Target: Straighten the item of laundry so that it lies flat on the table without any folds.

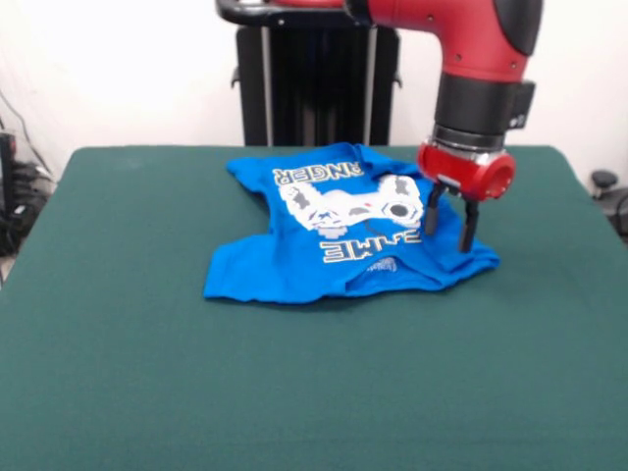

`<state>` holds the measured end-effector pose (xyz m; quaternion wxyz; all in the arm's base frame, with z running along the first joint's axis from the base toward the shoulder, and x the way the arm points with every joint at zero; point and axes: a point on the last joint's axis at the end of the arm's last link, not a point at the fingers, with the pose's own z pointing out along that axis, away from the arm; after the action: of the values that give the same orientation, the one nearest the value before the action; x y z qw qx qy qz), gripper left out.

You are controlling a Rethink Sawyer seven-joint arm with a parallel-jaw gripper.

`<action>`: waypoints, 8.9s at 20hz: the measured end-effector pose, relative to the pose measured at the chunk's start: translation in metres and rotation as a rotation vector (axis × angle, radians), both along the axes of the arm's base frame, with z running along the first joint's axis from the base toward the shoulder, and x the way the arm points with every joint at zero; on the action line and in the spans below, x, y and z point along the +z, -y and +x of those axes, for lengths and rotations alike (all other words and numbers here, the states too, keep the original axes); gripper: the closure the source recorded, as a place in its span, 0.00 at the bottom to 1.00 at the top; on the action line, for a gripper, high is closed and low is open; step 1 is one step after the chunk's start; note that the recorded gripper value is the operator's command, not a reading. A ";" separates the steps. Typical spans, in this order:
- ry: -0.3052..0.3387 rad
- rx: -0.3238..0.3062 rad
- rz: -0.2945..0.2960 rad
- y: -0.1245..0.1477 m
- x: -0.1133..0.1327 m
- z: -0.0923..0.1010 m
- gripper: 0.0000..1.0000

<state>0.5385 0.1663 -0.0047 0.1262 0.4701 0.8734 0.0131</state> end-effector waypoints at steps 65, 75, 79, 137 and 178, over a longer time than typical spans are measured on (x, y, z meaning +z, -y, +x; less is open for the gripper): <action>-0.027 0.031 -0.131 -0.004 -0.040 -0.033 1.00; -0.055 -0.014 -0.112 0.004 -0.034 -0.027 1.00; -0.127 -0.030 -0.117 -0.007 -0.022 -0.037 1.00; -0.295 -0.367 -0.120 -0.118 0.013 -0.024 1.00; -0.034 -0.459 -0.120 -0.106 0.025 0.042 0.00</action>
<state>0.5804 0.2718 0.0201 0.1389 0.6481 0.7449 -0.0758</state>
